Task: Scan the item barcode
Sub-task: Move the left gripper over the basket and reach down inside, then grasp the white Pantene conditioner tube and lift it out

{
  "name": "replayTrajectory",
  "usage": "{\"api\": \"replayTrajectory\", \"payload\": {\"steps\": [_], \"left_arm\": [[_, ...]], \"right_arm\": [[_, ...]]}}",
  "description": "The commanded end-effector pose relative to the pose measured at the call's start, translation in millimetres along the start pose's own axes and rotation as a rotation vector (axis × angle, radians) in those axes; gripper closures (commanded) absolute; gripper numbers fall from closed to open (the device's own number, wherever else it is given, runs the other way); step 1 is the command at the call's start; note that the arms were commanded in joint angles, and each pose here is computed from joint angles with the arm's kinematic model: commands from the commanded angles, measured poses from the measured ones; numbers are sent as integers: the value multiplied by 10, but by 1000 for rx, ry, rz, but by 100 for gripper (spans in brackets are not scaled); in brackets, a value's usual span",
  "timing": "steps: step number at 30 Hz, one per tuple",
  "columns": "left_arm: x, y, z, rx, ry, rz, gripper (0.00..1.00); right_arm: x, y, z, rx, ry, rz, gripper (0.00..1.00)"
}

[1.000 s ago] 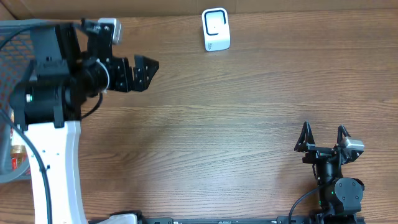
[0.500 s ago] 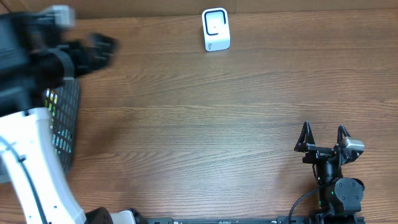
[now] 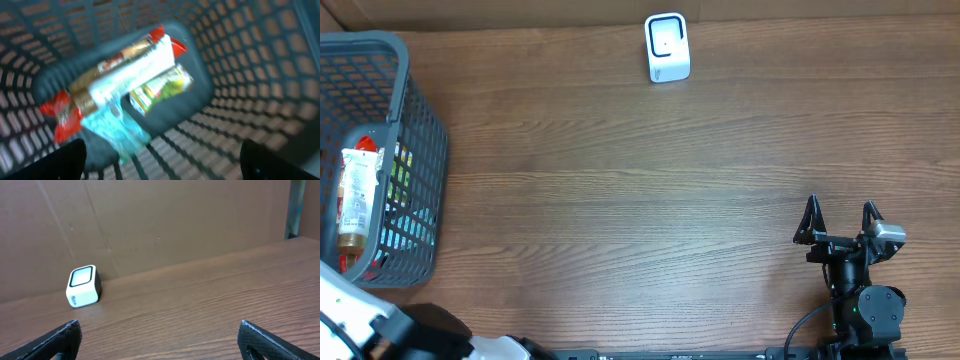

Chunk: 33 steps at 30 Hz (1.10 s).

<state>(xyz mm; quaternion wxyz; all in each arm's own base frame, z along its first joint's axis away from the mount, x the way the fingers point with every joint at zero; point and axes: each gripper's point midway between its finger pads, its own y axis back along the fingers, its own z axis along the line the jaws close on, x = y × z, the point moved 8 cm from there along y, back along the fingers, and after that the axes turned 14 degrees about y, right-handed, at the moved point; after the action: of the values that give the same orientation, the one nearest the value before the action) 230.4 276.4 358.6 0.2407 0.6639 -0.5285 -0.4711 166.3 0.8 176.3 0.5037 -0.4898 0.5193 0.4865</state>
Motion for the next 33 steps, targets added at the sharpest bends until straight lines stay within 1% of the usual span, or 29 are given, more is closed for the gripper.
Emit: {"api": "replayTrajectory", "payload": {"steps": [1,2,3,5,7,8,9,13,16,18,21,30,32,33], "left_arm": [[-78,-402,62,-90,-92,-1,11],[-106,-471,52,-92,-129,-5,10],[-143,-557,37,-87,-196,-8,12],[-186,-706,26,-83,-311,-3,11],[-213,-931,56,-95,-399,27,10],[-208,-1010,76,-102,-414,44,2],[-201,-1097,100,-110,-424,64,0],[-166,-1373,181,-135,-429,126,0],[-142,-1534,234,-144,-505,168,10],[-113,-1681,288,-153,-561,207,10],[-74,-1849,349,-164,-569,247,10],[10,-2192,539,-241,-578,323,15],[30,-2244,563,-245,-575,337,18],[37,-2264,570,-246,-575,342,23]], "right_arm": [[24,0,12,-5,1,-2,0],[24,0,12,-5,1,-2,0],[24,0,12,-5,1,-2,0],[24,0,12,-5,1,-2,0],[24,0,12,-5,1,-2,0],[24,0,12,-5,1,-2,0],[24,0,12,-5,1,-2,0],[24,0,12,-5,1,-2,0],[24,0,12,-5,1,-2,0],[24,0,12,-5,1,-2,0],[24,0,12,-5,1,-2,0],[24,0,12,-5,1,-2,0],[24,0,12,-5,1,-2,0],[24,0,12,-5,1,-2,0]]}}
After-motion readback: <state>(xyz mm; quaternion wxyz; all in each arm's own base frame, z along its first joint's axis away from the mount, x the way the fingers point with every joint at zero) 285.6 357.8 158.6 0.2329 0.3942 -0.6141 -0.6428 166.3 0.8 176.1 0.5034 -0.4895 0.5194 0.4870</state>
